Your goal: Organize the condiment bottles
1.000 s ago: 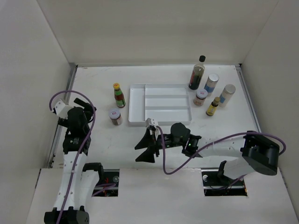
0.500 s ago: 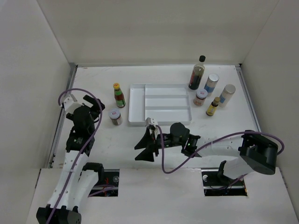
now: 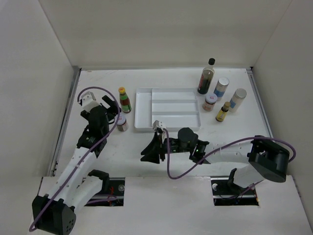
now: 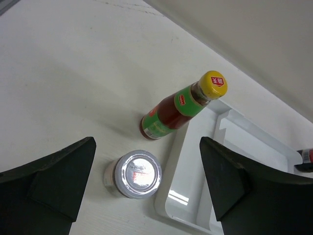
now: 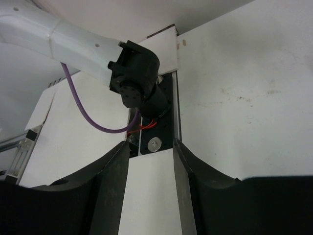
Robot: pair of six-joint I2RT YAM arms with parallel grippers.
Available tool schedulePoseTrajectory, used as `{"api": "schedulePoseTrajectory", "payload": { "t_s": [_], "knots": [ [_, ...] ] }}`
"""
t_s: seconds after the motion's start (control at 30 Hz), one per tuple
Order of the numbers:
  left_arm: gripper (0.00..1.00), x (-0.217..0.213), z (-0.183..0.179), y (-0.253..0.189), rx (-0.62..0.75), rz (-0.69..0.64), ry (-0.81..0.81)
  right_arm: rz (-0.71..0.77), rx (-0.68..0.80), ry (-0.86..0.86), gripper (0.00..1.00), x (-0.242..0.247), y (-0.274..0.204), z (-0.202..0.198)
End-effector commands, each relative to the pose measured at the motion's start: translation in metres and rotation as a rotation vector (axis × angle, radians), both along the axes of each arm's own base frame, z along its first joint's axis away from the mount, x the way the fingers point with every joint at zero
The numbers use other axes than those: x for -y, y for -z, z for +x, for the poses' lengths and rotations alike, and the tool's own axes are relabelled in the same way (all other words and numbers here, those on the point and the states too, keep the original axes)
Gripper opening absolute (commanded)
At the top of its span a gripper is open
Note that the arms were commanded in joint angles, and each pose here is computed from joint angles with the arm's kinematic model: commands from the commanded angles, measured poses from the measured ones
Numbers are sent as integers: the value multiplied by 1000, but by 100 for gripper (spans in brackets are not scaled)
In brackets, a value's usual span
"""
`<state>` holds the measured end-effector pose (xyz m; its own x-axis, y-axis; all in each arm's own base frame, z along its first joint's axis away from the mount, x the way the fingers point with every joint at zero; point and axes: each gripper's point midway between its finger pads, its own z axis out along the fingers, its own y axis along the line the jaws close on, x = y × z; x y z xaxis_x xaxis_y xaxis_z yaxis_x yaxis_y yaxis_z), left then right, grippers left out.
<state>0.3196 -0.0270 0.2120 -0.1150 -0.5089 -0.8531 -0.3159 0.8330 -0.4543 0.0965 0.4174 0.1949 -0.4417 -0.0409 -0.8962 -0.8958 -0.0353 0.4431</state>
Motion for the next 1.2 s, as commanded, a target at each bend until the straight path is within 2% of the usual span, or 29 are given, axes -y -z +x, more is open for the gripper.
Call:
{"api": "schedulePoseTrajectory", "payload": {
  "t_s": [0.0,0.1,0.17,0.23,0.37,0.43,0.77,0.9,1.17],
  "knots": [
    [88,7,11,-54,139,40,6,85,32,65,38,-6,-28,18],
    [88,24,18,-62,131,96,53,83,27,121,22,-2,-28,33],
    [88,38,23,-60,110,139,90,78,8,137,20,-1,-25,39],
    [88,50,30,-56,94,175,109,74,9,133,25,-2,-24,38],
    [87,59,52,-45,53,240,104,77,4,150,58,-4,-21,42],
    [86,61,63,-41,35,254,97,79,5,154,66,-3,-22,43],
    [74,51,108,-26,-28,301,54,91,2,161,68,-1,-23,45],
    [71,51,118,-20,-35,318,51,95,5,161,68,0,-25,44],
    [59,52,134,-16,-35,323,50,97,1,163,68,0,-24,45]
  ]
}}
